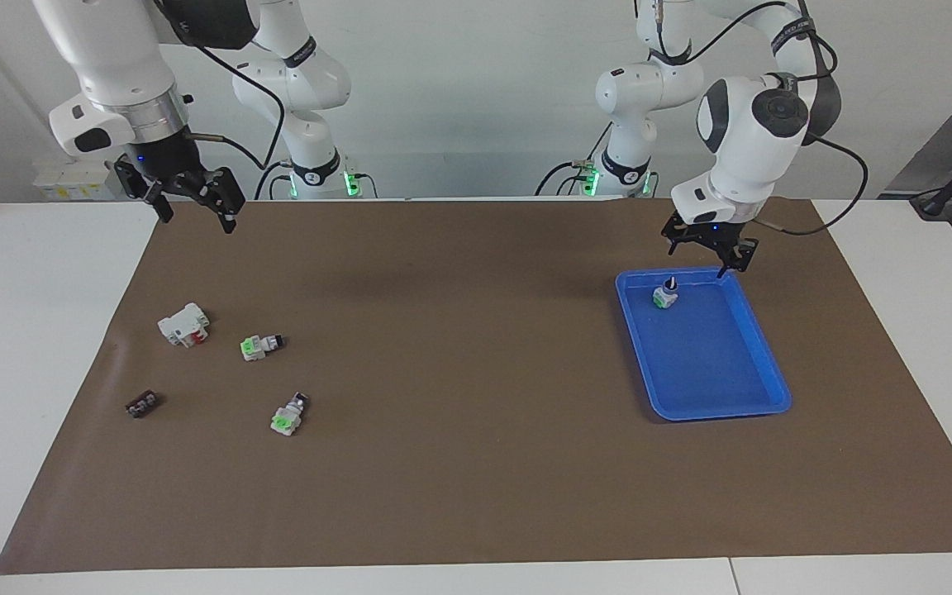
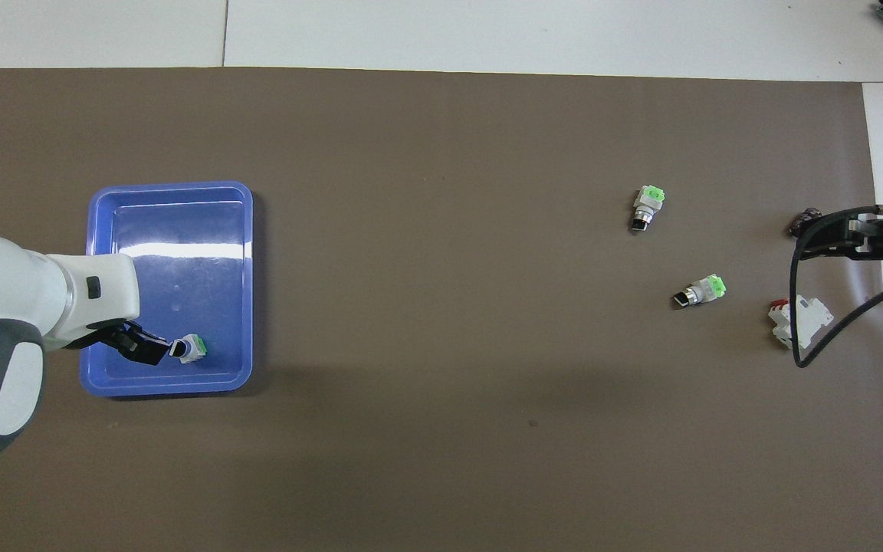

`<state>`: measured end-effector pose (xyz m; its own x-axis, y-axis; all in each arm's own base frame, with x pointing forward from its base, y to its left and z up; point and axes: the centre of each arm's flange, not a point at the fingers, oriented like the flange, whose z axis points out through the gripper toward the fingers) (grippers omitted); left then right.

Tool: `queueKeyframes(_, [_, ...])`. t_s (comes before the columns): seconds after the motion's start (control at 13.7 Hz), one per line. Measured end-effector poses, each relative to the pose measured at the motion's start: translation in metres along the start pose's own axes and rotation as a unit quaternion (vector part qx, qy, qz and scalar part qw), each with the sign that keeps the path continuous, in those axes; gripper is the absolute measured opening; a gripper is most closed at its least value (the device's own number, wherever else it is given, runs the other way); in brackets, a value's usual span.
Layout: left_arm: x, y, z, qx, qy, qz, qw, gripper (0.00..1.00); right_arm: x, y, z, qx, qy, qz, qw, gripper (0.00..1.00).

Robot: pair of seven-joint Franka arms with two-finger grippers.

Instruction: Turn and place switch with both arms

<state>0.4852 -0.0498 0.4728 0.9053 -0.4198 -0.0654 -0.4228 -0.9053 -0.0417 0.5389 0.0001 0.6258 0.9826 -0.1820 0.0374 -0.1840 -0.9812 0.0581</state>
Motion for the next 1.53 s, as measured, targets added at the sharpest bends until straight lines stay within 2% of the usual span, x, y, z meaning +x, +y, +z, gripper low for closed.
queueKeyframes(0.22, [0.003,-0.014,-0.015,-0.01,0.02,-0.099,0.995,1.0,0.001,0.005,0.0,0.0,-0.001,-0.019,1.0,1.0])
queueKeyframes(0.44, [0.023,-0.024,-0.06,-0.017,0.035,-0.118,0.992,1.0,-0.006,0.005,-0.015,0.015,-0.016,-0.017,1.0,1.0])
queueKeyframes(0.66, [0.046,-0.031,-0.119,-0.052,0.041,-0.131,0.989,1.0,-0.011,0.003,-0.025,0.033,-0.03,-0.017,0.999,1.0])
queueKeyframes(0.87, [0.052,-0.035,-0.154,-0.056,0.046,-0.132,0.989,1.0,-0.011,0.003,-0.024,0.033,-0.034,-0.018,0.999,1.0])
queueKeyframes(1.09, [0.044,-0.036,-0.16,-0.054,0.026,-0.132,0.989,1.0,-0.01,0.005,-0.023,0.013,-0.027,-0.022,0.999,1.0])
queueKeyframes(1.31, [0.026,-0.032,-0.168,-0.054,0.004,-0.132,0.99,1.0,-0.009,0.003,-0.023,0.01,-0.025,-0.025,0.999,1.0])
queueKeyframes(1.53, [0.014,-0.034,-0.172,-0.055,-0.003,-0.137,0.989,1.0,-0.01,0.002,-0.023,0.01,-0.026,-0.026,0.999,1.0])
